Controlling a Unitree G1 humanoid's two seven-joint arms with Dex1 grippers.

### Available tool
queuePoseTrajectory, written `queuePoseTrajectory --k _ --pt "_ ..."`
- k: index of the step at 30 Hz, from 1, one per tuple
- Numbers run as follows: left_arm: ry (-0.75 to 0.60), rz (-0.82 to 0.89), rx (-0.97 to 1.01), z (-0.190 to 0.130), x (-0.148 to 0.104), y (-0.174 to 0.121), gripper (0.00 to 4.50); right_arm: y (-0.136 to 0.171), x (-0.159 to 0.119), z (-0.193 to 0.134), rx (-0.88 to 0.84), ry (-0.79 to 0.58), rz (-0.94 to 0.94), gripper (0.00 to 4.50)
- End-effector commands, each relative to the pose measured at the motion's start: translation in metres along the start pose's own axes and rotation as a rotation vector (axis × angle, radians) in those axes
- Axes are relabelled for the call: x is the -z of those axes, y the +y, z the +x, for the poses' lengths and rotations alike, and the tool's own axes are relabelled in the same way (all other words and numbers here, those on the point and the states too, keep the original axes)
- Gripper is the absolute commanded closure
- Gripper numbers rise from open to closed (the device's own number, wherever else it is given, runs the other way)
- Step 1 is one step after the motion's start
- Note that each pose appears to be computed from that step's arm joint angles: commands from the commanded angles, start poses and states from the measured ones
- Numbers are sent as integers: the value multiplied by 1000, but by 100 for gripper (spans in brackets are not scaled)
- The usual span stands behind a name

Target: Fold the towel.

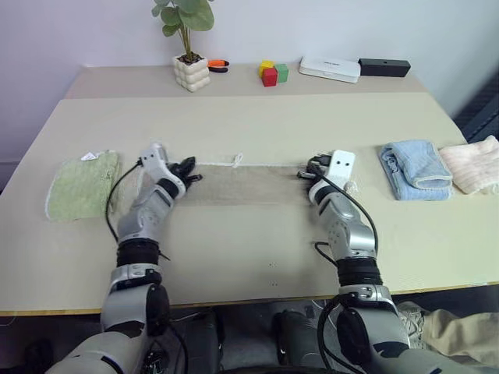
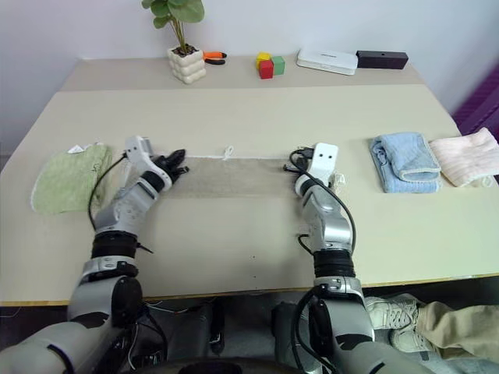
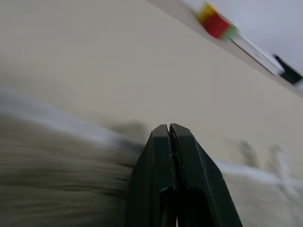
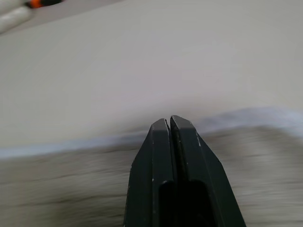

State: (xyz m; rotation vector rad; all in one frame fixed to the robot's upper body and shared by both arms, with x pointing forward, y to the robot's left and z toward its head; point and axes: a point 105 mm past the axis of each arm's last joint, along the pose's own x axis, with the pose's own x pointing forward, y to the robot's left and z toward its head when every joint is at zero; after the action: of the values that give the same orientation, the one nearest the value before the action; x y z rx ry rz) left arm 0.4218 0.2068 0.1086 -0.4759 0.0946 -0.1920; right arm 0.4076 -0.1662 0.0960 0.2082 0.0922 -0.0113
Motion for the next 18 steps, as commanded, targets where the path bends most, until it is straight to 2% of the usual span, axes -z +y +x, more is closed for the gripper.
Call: queuePoseTrajectory --k 1,6,8,10,13,14,16,18 --pt "-26 43 -60 -9 -9 21 450 -21 -9 -5 51 -42 -41 445" --pt "-38 60 -40 -16 -21 26 450 -49 -11 -13 90 -40 -83 445" --pt "-3 109 21 -17 -16 18 450 -48 -17 -12 69 -57 -78 445" --pt "9 114 71 -17 -15 10 450 -33 -28 -12 -30 -87 -50 445" --pt "-8 207 174 -16 -25 -12 364 -17 -53 -14 -128 -155 -20 365" --pt "-8 220 206 -17 -27 -19 315 -15 -59 -16 -143 -166 -20 320" --pt "-55 313 325 -19 -49 -45 221 -17 -77 -27 -201 -188 12 224" --pt "-72 351 436 -25 -62 -62 110 -18 -82 -40 -271 -168 71 113"
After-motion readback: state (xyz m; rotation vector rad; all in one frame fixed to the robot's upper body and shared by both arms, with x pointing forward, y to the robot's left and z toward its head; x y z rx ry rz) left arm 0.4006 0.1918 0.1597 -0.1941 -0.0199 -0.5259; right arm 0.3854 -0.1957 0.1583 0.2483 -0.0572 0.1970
